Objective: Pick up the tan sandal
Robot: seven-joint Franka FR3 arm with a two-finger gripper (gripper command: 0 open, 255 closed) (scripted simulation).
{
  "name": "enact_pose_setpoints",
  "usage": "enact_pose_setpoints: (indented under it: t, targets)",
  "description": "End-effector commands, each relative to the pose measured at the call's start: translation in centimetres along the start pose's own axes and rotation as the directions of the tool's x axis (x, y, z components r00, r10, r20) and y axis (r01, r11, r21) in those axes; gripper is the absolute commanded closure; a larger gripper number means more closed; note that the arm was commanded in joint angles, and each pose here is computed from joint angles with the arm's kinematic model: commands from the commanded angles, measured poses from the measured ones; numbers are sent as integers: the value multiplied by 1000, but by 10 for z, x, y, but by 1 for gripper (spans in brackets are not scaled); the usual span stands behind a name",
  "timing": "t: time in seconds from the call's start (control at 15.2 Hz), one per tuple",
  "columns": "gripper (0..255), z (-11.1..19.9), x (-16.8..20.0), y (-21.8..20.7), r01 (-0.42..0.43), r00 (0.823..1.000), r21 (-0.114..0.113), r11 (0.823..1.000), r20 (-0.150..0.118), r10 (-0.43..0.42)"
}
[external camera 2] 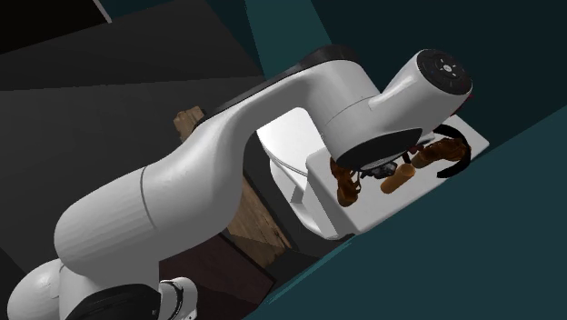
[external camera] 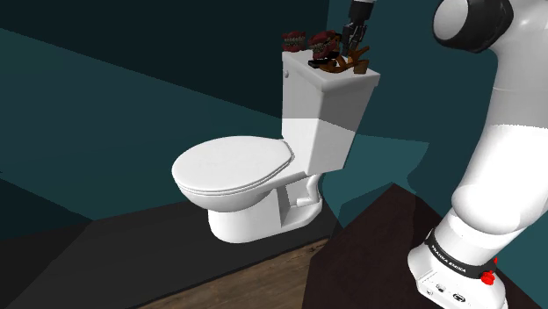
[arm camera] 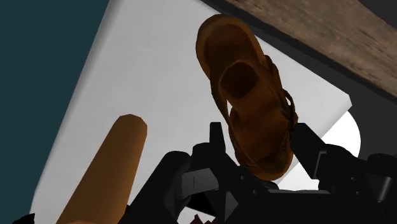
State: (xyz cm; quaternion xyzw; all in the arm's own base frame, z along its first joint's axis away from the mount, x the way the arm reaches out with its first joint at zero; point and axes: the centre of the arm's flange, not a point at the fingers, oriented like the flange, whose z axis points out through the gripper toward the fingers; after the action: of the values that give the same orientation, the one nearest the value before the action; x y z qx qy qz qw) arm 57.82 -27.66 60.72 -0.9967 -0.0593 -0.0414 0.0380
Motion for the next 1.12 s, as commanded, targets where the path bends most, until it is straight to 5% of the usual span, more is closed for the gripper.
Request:
enact_pose_setpoints:
  t: [0.0,1.06]
  targets:
    - [255,2,0,1,-1,1000,1,1000,3,1]
    - [255,-68,5,-5,-1,1000,1,1000,3,1]
